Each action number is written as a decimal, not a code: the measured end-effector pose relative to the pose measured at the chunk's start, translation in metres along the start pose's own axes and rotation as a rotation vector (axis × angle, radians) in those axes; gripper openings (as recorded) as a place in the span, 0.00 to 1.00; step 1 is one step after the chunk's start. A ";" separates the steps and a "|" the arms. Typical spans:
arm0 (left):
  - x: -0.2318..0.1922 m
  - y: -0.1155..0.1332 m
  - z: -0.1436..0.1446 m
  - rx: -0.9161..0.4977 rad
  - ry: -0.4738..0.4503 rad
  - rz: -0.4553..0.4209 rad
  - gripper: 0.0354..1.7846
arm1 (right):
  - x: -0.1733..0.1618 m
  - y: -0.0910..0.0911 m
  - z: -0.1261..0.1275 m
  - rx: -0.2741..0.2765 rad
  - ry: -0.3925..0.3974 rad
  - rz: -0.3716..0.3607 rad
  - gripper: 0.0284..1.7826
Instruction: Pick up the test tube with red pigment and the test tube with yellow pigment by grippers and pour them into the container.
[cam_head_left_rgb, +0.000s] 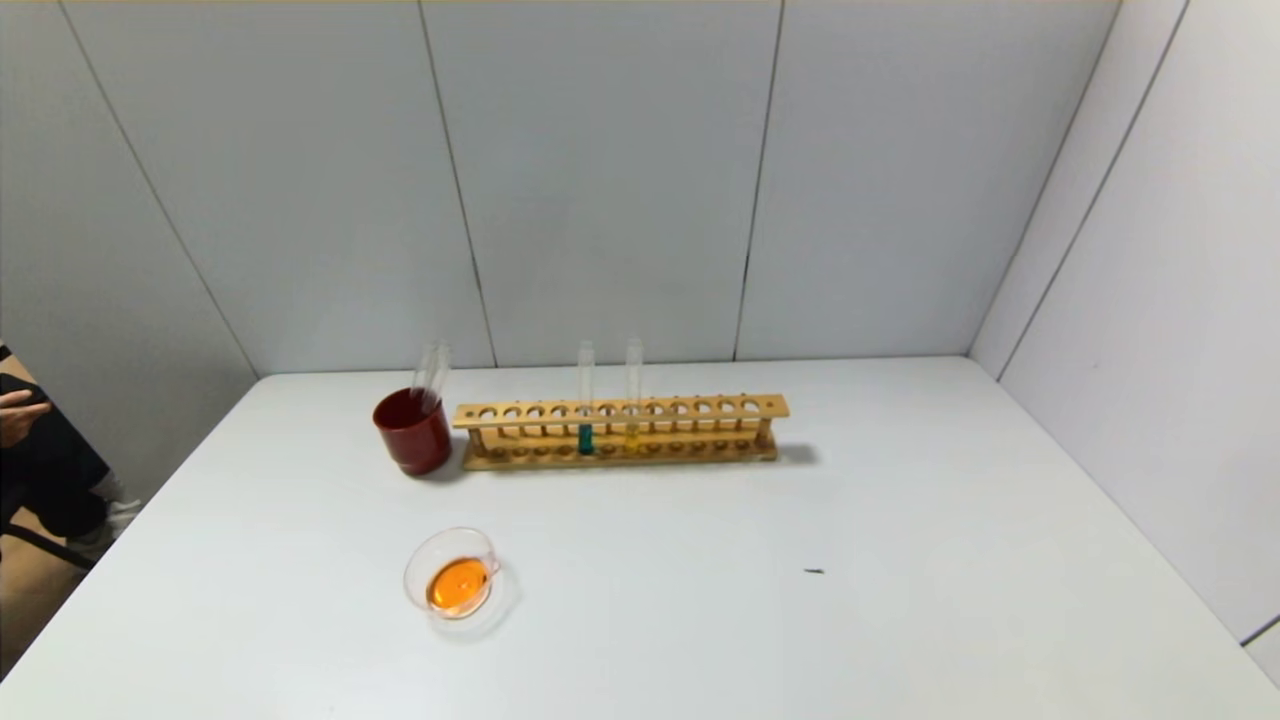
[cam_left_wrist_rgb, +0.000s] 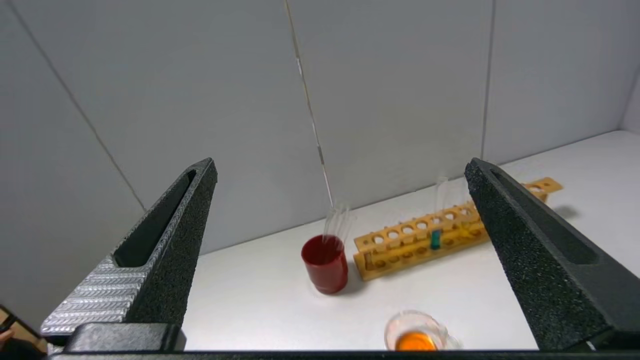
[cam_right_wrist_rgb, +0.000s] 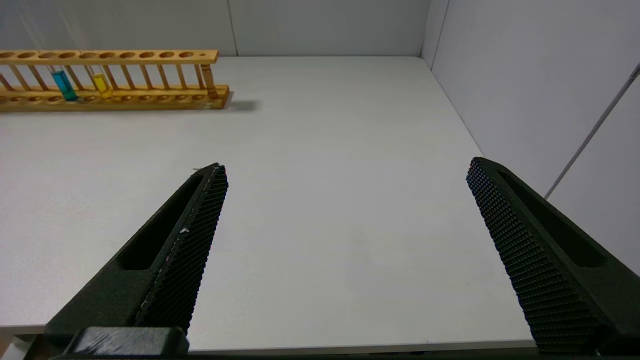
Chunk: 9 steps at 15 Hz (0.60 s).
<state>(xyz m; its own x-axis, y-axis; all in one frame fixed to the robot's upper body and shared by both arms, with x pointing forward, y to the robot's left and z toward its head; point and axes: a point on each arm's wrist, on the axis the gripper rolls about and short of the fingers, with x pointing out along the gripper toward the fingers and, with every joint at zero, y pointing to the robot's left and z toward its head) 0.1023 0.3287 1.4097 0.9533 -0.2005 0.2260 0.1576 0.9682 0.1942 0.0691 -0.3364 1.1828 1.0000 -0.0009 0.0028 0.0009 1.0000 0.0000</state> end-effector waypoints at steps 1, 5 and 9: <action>-0.024 -0.006 -0.004 0.004 -0.010 0.000 0.98 | 0.000 0.000 0.000 0.000 0.000 0.000 0.98; -0.095 -0.027 -0.034 0.078 0.008 -0.016 0.98 | 0.000 0.000 0.000 0.000 0.000 0.000 0.98; -0.126 -0.035 -0.072 0.050 0.019 0.124 0.98 | 0.000 0.000 0.000 0.000 0.000 0.001 0.98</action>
<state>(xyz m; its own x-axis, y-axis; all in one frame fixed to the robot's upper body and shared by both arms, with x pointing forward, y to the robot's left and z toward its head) -0.0051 0.3307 1.3058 0.9695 -0.0759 0.2329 0.0253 0.9767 0.2131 0.0691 -0.3364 1.1828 1.0000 0.0004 0.0028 -0.0004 1.0000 0.0000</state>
